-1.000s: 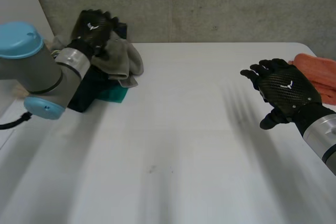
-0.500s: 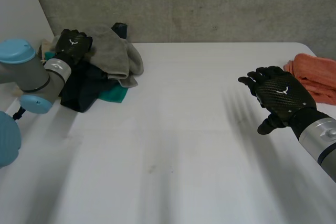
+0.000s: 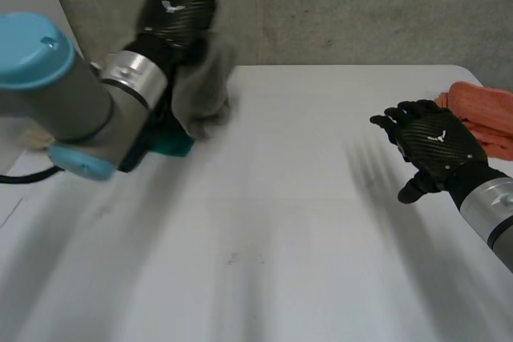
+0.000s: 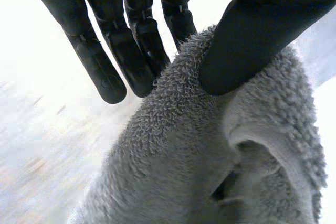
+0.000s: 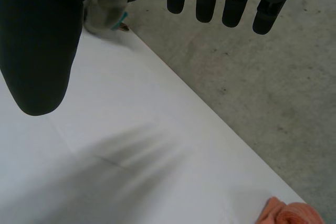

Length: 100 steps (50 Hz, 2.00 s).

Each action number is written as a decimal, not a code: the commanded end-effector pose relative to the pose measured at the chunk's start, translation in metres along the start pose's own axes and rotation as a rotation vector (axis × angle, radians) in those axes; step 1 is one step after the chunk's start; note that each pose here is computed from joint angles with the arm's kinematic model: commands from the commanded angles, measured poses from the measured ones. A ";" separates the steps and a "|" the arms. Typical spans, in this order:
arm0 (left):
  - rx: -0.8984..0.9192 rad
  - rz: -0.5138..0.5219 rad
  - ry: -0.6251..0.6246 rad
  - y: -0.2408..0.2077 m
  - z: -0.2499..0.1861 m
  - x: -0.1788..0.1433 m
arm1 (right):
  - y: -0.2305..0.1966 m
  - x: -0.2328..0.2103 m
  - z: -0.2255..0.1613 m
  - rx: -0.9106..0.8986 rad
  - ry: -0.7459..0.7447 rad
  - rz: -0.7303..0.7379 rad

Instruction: Fold the laundry.

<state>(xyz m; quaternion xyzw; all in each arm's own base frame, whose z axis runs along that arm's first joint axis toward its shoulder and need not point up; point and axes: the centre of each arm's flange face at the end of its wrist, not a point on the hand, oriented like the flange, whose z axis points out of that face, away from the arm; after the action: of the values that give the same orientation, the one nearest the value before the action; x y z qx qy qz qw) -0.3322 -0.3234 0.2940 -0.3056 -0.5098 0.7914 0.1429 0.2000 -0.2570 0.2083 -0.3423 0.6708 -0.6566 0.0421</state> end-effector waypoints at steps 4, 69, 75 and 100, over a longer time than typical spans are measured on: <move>-0.039 -0.202 0.337 -0.019 -0.053 0.139 | 0.003 0.024 0.000 -0.024 0.105 0.011; -0.488 0.515 -0.563 0.229 0.008 -0.176 | 0.039 -0.124 -0.031 -0.210 -0.298 -0.003; -0.563 0.591 -0.590 0.224 -0.005 -0.180 | 0.036 -0.122 -0.028 -0.198 -0.291 -0.006; -0.354 0.236 -0.094 0.053 -0.071 0.023 | -0.014 -0.067 -0.035 -0.157 -0.159 0.015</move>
<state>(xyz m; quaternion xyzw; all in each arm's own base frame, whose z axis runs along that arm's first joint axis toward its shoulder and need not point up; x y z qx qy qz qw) -0.2776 -0.3428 0.2170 -0.3037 -0.5971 0.7327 -0.1198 0.2505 -0.1836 0.1864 -0.4050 0.6982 -0.5843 0.0839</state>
